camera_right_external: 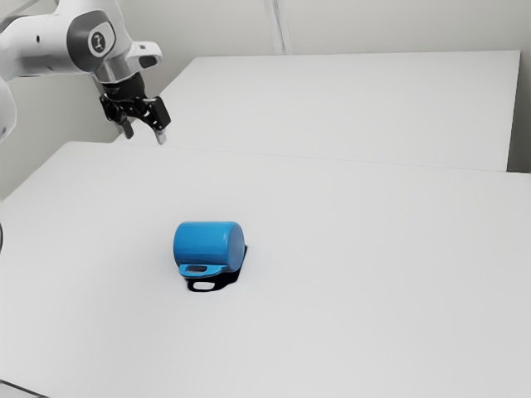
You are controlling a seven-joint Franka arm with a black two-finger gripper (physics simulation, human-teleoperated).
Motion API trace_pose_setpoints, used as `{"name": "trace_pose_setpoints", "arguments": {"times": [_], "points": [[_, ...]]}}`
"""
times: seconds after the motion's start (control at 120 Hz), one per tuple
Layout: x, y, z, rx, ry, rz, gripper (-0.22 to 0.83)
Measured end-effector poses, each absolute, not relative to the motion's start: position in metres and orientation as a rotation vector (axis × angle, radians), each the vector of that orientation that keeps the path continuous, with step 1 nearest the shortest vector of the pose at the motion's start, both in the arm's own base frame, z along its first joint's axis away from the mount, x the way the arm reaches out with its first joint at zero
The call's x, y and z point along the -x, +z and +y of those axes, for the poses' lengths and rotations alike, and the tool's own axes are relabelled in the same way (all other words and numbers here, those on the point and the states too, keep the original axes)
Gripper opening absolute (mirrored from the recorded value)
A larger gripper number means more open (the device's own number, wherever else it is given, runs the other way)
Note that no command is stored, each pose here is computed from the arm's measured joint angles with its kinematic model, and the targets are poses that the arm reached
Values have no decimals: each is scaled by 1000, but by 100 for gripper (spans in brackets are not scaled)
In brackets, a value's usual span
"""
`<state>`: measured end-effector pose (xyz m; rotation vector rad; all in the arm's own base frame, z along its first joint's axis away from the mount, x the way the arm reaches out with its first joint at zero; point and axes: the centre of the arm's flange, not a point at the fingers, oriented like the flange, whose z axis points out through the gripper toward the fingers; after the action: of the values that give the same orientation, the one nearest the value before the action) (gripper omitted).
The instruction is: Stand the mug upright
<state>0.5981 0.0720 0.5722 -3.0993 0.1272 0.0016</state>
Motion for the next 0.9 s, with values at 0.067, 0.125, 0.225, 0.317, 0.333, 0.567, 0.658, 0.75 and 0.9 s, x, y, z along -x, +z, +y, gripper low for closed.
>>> {"name": "trace_pose_setpoints", "arguments": {"times": [0.067,0.125,0.225,0.317,0.333,0.567,0.658,0.75,0.9], "points": [[-593,574,75,3108,-4,147,60],[-584,573,80,3133,-6,149,60],[-563,561,97,3207,22,102,59],[-546,545,113,3300,55,25,59],[-543,541,116,3320,62,7,59],[-515,478,151,3672,197,-361,59],[-510,453,163,3773,254,-508,59],[-516,429,150,3849,321,-530,59],[-523,394,121,3923,426,-474,59]]}}
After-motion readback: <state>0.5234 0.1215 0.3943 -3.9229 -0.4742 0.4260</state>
